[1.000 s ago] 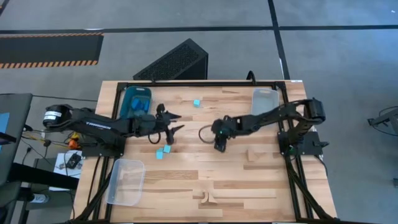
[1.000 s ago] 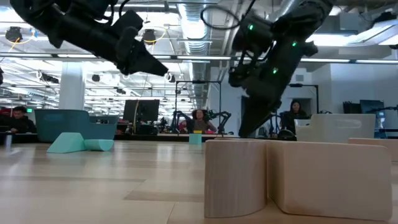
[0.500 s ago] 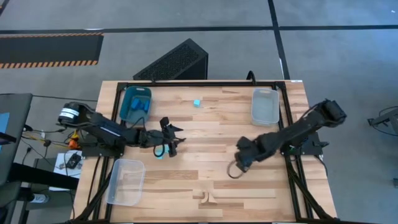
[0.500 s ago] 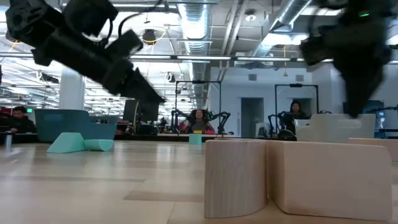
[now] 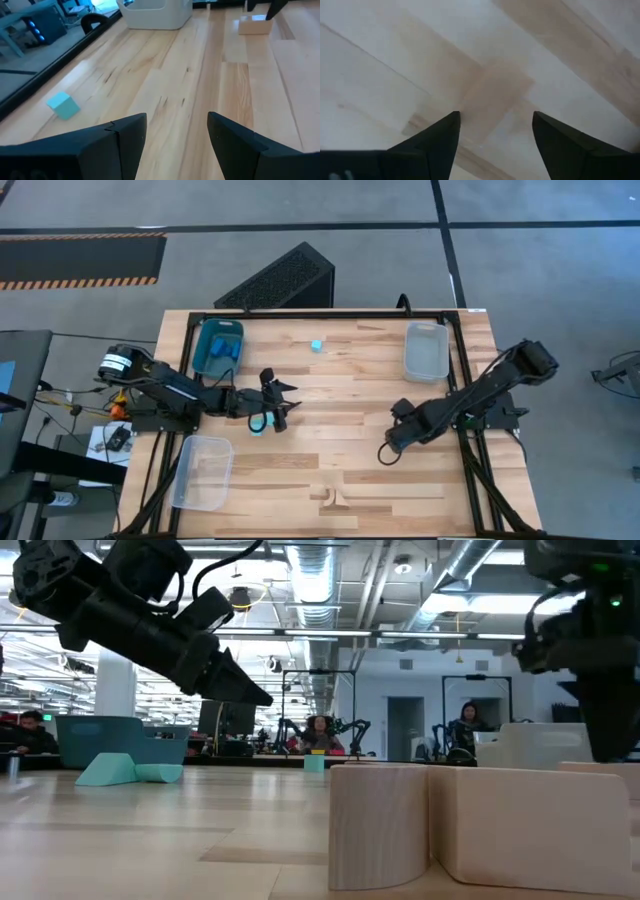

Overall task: Sort & place blocks by color
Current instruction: Put the top brown block into the transparent bin

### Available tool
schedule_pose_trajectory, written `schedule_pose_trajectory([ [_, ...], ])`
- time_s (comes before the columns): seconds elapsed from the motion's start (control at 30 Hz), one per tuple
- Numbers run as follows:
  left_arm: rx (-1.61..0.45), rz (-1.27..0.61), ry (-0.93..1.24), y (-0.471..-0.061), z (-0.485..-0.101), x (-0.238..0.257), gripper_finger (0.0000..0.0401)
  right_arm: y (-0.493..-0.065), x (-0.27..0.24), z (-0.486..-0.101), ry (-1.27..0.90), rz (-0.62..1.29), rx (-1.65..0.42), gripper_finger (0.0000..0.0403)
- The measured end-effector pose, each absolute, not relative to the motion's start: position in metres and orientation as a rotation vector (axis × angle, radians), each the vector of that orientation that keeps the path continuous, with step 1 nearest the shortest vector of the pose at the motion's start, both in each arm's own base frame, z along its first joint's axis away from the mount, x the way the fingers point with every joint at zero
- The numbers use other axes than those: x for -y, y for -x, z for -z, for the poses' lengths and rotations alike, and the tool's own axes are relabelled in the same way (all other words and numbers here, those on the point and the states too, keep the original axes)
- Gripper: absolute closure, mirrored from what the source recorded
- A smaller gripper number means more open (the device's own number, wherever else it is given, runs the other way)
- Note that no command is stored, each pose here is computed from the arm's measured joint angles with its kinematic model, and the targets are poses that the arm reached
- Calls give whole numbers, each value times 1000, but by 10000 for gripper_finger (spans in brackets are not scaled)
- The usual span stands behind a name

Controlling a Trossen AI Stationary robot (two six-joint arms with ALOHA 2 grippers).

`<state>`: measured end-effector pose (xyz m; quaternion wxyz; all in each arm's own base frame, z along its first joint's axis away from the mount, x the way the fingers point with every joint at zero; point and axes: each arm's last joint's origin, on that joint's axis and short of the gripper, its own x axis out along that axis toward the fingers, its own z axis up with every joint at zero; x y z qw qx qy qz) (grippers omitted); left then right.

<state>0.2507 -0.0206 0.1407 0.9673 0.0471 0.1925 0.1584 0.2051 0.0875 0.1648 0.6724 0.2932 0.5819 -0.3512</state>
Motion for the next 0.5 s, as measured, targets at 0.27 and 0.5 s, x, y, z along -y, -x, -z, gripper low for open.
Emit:
schedule_pose_trajectory([
  [0.27, -382, -321, -97, -251, -141, 20, 200, -203, -86, -140, -741, 711, -1320, 121],
  [0.5, -346, -300, -83, -252, -145, 21, 200, -209, -87, -143, -594, 594, -1280, 141],
])
